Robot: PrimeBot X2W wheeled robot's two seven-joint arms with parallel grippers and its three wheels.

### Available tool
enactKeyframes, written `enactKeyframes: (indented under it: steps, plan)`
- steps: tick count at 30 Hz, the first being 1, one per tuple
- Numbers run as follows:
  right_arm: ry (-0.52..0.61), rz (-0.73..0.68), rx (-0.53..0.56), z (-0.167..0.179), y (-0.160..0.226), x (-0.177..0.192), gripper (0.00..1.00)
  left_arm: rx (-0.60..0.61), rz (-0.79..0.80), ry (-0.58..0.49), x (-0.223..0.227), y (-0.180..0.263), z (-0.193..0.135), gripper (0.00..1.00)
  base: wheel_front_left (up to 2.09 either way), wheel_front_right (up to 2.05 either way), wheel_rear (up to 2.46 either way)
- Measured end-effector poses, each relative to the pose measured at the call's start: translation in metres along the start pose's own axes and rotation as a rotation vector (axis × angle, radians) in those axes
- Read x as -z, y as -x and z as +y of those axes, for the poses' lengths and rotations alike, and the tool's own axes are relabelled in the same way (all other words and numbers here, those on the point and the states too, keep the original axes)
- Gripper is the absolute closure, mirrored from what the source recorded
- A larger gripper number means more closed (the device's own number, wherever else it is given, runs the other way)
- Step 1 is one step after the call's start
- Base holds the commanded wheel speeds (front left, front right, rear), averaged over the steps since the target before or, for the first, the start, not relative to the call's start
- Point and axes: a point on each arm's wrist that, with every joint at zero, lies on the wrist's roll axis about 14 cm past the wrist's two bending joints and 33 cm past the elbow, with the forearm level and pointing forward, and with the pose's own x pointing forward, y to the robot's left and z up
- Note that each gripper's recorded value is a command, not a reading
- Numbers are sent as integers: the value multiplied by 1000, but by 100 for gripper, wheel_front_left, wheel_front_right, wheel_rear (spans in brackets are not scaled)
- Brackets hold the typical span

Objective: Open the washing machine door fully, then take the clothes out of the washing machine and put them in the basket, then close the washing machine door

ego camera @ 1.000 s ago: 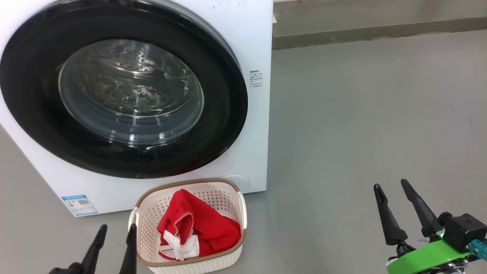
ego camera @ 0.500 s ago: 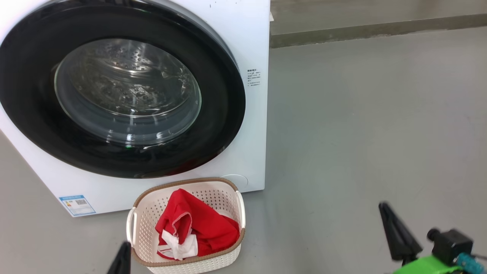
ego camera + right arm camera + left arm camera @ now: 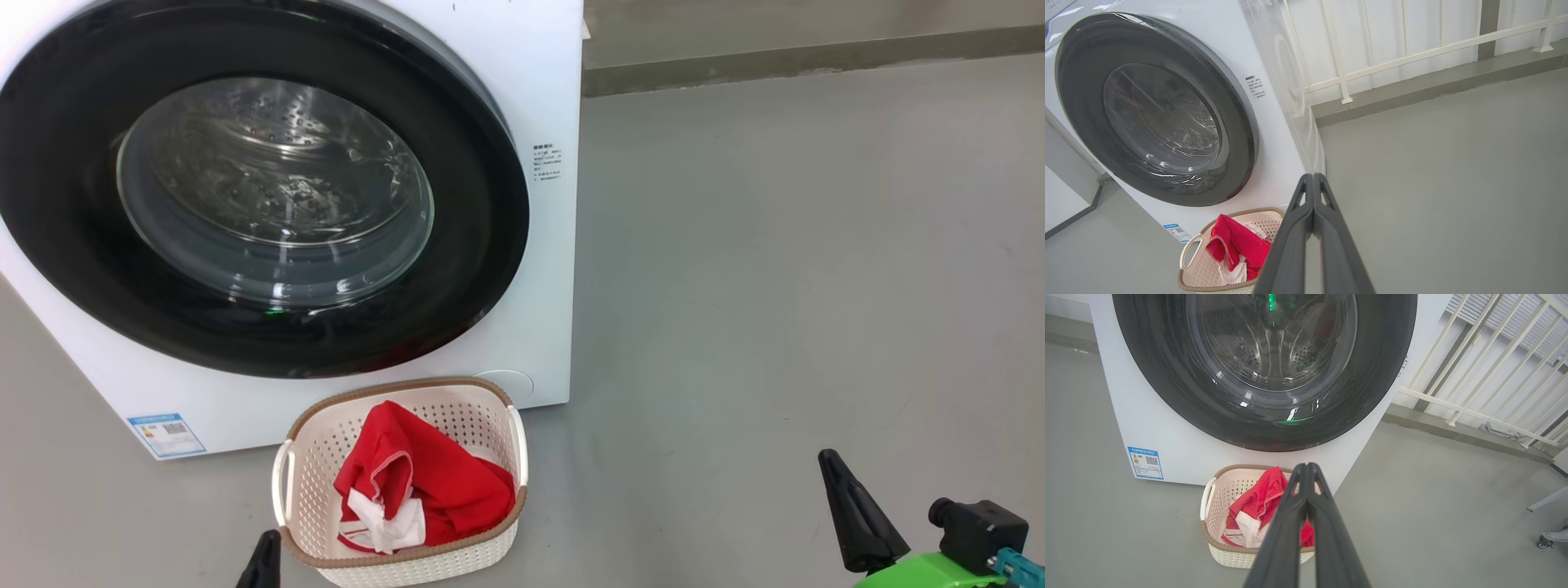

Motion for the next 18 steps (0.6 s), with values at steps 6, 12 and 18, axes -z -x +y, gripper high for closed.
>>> enactKeyframes:
  steps: [6, 12, 18]
  plan:
    - [-60, 1, 15, -2, -2, -1, 100, -16, 13, 61, 2, 0, 3, 100, 0, 0, 0]
    - [-123, 2, 34, -5, -4, -1, 100, -31, 15, 123, 2, -1, 5, 100, 0, 0, 0]
    - [-186, 8, 48, -7, -6, 0, 100, -43, 19, 185, 2, -3, 7, 100, 0, 0, 0]
